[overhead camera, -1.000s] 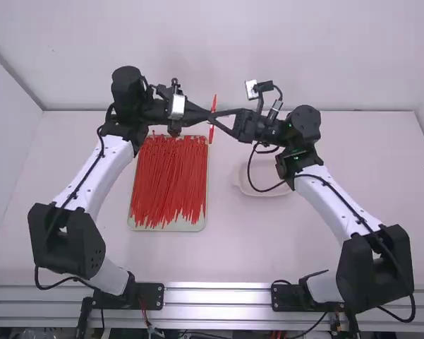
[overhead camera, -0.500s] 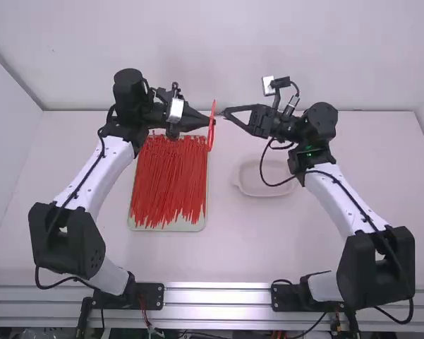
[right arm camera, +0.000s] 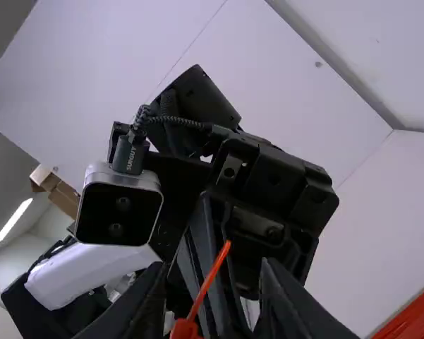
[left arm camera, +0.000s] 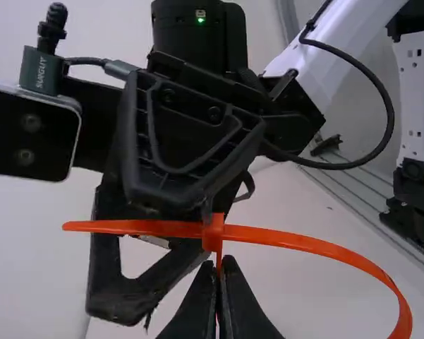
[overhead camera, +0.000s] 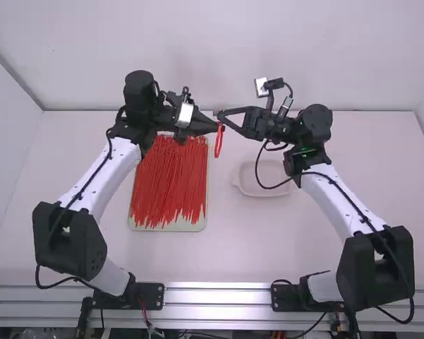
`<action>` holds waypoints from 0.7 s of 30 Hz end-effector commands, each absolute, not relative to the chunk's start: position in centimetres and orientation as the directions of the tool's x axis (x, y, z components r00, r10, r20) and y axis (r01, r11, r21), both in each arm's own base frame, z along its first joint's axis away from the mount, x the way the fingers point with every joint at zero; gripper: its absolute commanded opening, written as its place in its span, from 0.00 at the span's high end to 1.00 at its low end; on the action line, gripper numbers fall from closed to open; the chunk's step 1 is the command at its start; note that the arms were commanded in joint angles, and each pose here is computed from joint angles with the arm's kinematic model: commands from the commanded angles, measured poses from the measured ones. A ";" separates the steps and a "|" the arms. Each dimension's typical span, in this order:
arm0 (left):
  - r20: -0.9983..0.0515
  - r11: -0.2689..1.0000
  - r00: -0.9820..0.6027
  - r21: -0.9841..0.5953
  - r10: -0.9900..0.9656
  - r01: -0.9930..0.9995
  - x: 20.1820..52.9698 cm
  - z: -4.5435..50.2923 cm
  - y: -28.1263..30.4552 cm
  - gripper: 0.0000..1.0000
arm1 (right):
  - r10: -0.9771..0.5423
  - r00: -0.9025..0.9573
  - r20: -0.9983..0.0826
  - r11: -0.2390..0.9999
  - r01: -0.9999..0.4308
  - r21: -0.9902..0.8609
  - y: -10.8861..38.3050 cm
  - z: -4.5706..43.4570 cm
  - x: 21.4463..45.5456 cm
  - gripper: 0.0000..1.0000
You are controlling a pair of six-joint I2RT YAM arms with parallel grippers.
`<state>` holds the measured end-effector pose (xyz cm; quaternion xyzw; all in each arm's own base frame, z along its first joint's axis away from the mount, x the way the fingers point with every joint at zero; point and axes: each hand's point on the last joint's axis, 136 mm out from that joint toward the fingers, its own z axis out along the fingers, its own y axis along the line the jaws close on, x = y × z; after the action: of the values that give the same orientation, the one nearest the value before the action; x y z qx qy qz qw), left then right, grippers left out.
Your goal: Fasten the cable tie
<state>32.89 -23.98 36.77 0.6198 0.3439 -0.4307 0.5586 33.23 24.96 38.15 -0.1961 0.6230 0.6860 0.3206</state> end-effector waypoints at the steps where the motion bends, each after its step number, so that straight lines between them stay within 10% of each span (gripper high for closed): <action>1: -0.919 -0.163 0.389 0.395 -0.068 0.904 32.3 36.5 -24.0 0.98 | 0.209 -0.701 -0.682 -0.019 -0.700 0.714 24.7 39.3 33.4 0.71; 4: -0.920 -0.164 0.386 0.392 -0.067 0.905 32.3 36.3 -24.0 0.98 | 0.208 -0.702 -0.681 -0.020 -0.700 0.714 24.7 39.2 33.4 1.00; 21: -0.943 -0.169 0.327 0.332 -0.056 0.928 32.2 34.9 -23.9 0.98 | 0.200 -0.703 -0.683 -0.029 -0.701 0.713 24.9 39.3 33.1 1.00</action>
<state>32.98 -23.96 35.57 0.6128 0.3580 -0.4386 0.5513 32.87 25.06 38.13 -0.2027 0.6237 0.6879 0.3108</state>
